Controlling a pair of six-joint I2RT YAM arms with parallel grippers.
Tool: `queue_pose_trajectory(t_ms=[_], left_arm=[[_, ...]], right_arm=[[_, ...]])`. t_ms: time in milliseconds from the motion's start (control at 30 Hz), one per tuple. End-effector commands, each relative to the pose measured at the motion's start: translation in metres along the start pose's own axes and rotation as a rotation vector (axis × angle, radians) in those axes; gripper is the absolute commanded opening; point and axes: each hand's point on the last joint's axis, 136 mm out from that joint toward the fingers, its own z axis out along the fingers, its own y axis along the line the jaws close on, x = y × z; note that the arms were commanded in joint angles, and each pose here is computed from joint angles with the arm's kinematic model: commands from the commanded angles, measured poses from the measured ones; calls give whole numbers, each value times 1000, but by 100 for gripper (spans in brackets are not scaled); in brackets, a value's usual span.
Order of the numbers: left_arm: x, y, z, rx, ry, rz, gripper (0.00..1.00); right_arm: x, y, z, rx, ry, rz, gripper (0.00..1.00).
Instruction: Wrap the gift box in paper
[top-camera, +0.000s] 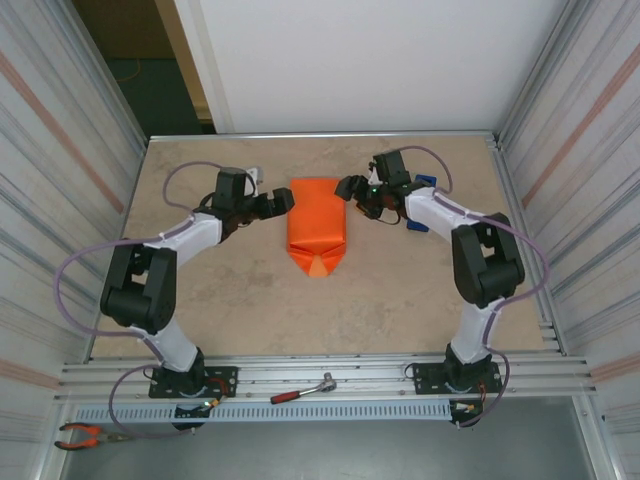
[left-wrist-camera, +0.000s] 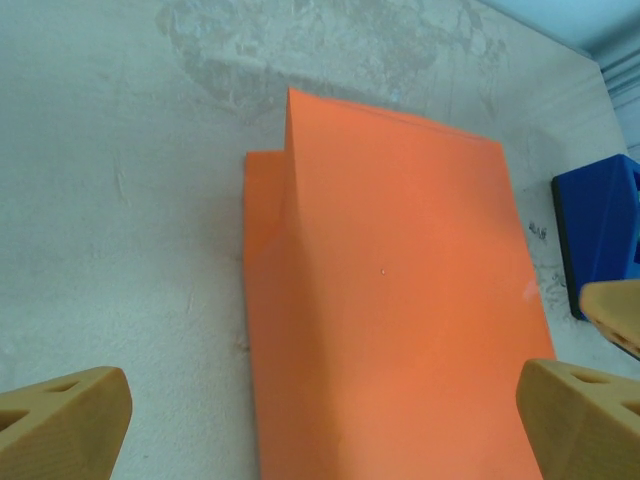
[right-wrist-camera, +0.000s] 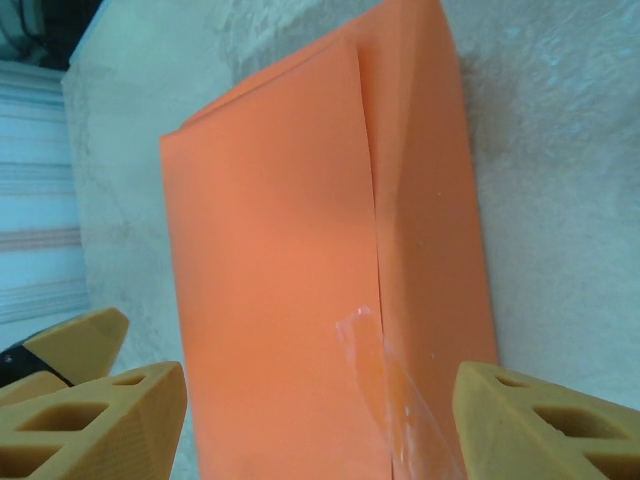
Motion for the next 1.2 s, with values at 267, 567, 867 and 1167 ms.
queue_pose_trajectory(t_ms=[267,567,867,1167], left_arm=[[47,-16,20,71,157,-19,99],[70,-11,0,-1,117,-23,99],[46,10,-46,-119,10,-14,99],[67,16,-89,-141,-36,-46,99]], right_arm=[[29,6,34,-41,142,-11,65],[61,14,35,-33,174,-50,65],[50,14,-23,44,11,-103,68],[110,47,-36,-11,32,-181,45]])
